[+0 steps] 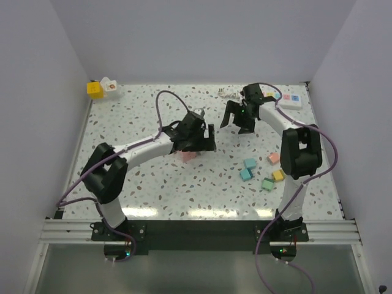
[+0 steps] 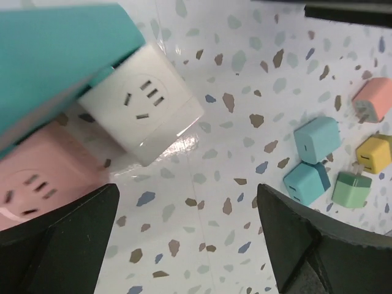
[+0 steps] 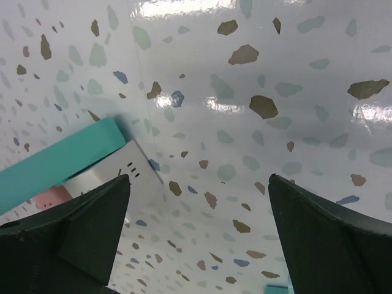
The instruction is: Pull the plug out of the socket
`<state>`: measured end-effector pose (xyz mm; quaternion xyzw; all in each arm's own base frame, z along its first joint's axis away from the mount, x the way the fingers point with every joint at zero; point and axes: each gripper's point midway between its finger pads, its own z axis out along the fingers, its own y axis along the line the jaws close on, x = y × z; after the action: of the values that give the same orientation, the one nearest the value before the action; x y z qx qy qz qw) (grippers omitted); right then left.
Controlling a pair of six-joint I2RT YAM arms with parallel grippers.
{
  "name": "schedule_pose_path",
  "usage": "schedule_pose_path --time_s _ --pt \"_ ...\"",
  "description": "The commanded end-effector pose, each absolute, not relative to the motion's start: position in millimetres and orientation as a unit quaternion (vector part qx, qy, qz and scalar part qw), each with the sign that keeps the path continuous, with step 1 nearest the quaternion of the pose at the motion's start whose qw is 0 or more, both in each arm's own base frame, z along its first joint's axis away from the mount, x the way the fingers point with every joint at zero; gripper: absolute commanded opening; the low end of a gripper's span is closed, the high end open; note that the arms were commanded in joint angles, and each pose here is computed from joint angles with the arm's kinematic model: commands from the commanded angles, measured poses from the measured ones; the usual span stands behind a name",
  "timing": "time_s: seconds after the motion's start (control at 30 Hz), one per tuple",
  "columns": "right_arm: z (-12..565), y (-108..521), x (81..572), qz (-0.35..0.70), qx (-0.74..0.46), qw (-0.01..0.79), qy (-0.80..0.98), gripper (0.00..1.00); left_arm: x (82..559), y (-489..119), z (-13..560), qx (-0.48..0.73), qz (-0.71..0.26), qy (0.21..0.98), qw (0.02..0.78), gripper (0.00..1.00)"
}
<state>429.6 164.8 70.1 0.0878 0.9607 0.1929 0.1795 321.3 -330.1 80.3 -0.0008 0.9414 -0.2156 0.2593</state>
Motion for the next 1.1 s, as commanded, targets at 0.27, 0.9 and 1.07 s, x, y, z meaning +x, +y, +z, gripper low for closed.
schedule_pose_path --time_s 0.27,0.9,1.07 --pt "123.4 162.1 408.6 0.213 0.049 0.22 0.951 0.98 348.7 -265.0 188.7 0.246 -0.321 0.816 0.412 1.0" --pt "134.4 156.8 359.2 0.225 0.046 0.218 0.948 0.98 386.7 -235.1 143.6 0.409 -0.189 0.778 0.437 0.95" --pt "135.4 158.7 355.5 0.233 0.05 0.217 0.947 0.98 384.5 -245.6 112.7 0.435 -0.225 0.777 0.395 0.92"
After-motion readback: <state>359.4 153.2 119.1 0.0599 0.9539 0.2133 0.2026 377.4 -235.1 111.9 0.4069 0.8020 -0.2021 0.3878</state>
